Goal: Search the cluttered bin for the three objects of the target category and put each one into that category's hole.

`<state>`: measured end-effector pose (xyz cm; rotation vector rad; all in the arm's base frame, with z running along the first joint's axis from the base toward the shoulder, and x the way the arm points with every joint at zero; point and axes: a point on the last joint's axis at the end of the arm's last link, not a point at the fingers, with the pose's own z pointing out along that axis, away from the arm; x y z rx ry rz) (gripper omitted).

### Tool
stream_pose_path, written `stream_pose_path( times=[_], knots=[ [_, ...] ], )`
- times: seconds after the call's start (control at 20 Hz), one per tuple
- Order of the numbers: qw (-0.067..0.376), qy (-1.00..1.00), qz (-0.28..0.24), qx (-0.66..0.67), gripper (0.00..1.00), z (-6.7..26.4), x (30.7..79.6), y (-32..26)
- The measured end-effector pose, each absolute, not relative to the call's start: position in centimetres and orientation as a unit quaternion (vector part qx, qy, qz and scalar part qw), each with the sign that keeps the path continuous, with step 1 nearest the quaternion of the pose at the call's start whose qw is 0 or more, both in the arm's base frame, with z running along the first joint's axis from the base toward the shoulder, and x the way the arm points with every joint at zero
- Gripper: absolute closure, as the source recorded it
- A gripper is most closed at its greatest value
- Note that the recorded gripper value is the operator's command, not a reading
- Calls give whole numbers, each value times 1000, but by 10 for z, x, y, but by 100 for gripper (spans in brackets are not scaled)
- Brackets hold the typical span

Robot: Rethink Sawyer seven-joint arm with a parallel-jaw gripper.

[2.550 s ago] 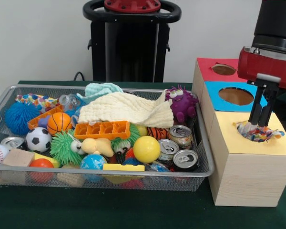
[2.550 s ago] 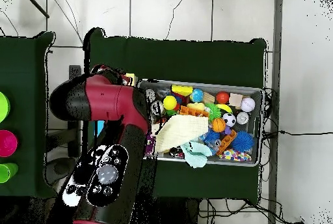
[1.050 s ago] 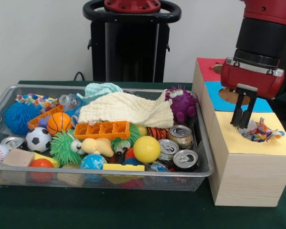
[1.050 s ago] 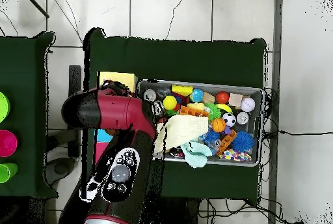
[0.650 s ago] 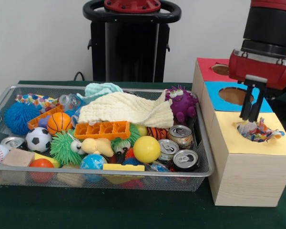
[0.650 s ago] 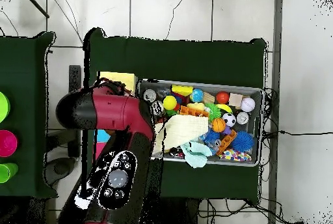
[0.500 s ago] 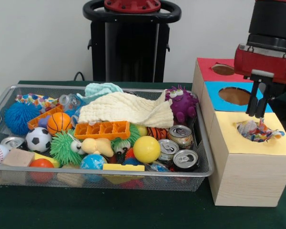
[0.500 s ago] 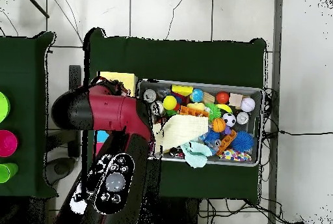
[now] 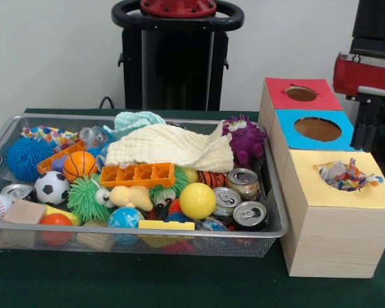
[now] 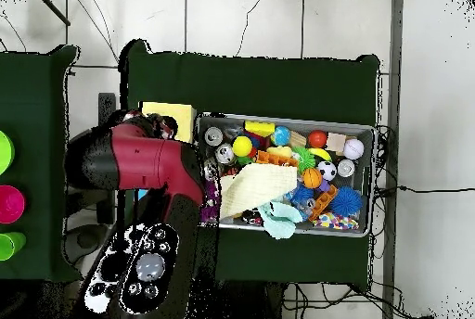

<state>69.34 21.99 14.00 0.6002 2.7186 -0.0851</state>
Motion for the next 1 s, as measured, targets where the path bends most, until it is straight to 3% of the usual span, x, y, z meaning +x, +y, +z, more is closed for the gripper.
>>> stream_pose_path(
  times=[1.0],
  knots=[
    [167, 962, -32, 215, 100, 131, 681, 222]
  ],
)
